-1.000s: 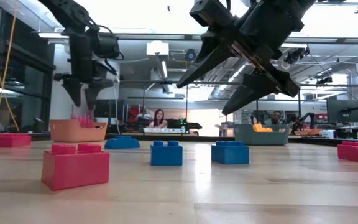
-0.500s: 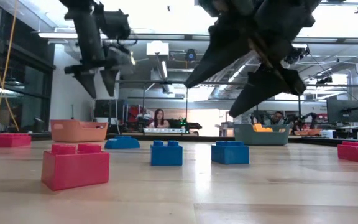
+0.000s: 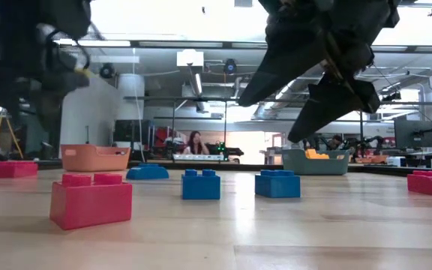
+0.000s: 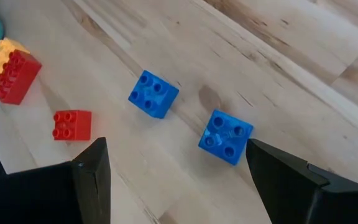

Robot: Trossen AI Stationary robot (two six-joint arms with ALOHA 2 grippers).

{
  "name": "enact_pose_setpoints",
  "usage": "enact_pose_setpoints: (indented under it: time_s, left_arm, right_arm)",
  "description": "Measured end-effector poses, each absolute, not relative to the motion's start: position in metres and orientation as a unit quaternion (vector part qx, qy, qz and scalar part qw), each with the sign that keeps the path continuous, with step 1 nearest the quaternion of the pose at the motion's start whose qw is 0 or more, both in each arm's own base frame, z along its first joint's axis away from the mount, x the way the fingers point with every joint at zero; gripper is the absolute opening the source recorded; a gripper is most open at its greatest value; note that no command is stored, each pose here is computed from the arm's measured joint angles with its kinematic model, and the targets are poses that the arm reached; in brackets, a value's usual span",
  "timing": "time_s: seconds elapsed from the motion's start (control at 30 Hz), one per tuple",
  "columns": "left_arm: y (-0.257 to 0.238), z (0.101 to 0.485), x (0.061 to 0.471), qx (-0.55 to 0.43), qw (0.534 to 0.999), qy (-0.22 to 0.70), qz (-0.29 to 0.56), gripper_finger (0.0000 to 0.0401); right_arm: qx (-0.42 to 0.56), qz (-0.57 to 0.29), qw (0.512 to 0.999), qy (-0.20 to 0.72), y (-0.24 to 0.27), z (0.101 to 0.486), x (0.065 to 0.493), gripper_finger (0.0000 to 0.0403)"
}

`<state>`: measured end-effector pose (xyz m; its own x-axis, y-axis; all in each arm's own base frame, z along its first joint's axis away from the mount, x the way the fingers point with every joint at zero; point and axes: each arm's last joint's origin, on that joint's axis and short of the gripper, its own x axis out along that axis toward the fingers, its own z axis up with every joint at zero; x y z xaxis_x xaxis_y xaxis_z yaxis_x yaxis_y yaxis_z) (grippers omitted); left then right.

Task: Sort blocks
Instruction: Put the red game piece into the orange bin

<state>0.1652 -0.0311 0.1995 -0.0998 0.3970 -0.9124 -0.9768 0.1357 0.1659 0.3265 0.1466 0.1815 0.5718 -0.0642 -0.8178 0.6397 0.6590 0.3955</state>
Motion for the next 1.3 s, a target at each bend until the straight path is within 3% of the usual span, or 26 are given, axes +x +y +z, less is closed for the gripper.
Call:
enact_pose_setpoints:
  time_s: [0.23,0.87,1.3]
  left_arm:
    - [-0.022,0.171,0.155,-0.389,0.578,0.401,0.595,0.0280]
    - [-0.022,0.124,0.172,-0.330,0.493,0.408,0.694,0.0280]
    - [-0.025,0.121,0.198,-0.423,0.528,0.315,0.666,0.0280]
  right_arm:
    - [0.353,-0.220,0.813,0.407,0.144,0.181,0.328,0.0258]
    - [0.374,-0.228,0.804,0.403,0.144,0.182,0.328,0.0258]
    - [0.373,-0.224,0.802,0.409,0.145,0.181,0.327,0.0258]
